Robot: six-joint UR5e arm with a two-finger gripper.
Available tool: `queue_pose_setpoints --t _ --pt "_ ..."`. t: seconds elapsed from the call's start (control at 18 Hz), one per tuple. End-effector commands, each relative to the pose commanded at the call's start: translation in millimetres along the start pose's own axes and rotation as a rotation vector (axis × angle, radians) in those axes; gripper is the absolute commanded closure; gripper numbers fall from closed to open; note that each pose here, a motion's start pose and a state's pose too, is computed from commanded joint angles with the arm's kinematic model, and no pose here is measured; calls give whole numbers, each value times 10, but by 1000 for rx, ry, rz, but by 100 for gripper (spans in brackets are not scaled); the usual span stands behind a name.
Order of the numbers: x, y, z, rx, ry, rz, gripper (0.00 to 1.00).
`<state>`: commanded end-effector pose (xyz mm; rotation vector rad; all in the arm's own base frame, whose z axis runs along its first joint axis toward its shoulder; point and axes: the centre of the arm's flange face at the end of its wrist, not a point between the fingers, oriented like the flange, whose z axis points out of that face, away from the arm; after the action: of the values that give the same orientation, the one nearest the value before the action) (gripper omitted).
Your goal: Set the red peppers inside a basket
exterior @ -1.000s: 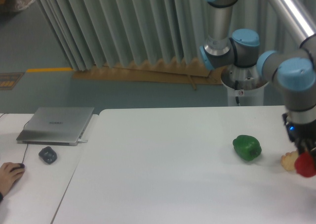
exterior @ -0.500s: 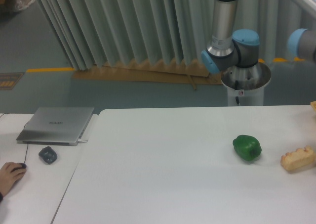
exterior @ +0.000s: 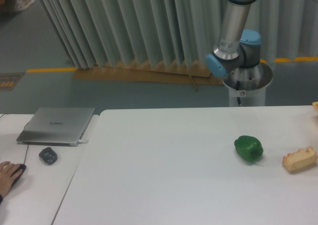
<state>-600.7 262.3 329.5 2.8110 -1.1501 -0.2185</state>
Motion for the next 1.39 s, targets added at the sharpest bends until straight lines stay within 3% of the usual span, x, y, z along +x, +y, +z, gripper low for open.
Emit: queue_pose_setpoints --t 0.22,0.33,0.61,0.83,1.22,1.39 --pt "-47 -36 85 1 -1 -8 52" --pt "-56 -64 72 0 -3 -3 32" --pt "-81 -142 71 2 -3 7 0" --pt "-122 -308 -115 -7 -28 26 0" --pt "-42 -542 -786 -45 -108 18 0" --pt "-23 -827 -885 -32 -114 -7 0"
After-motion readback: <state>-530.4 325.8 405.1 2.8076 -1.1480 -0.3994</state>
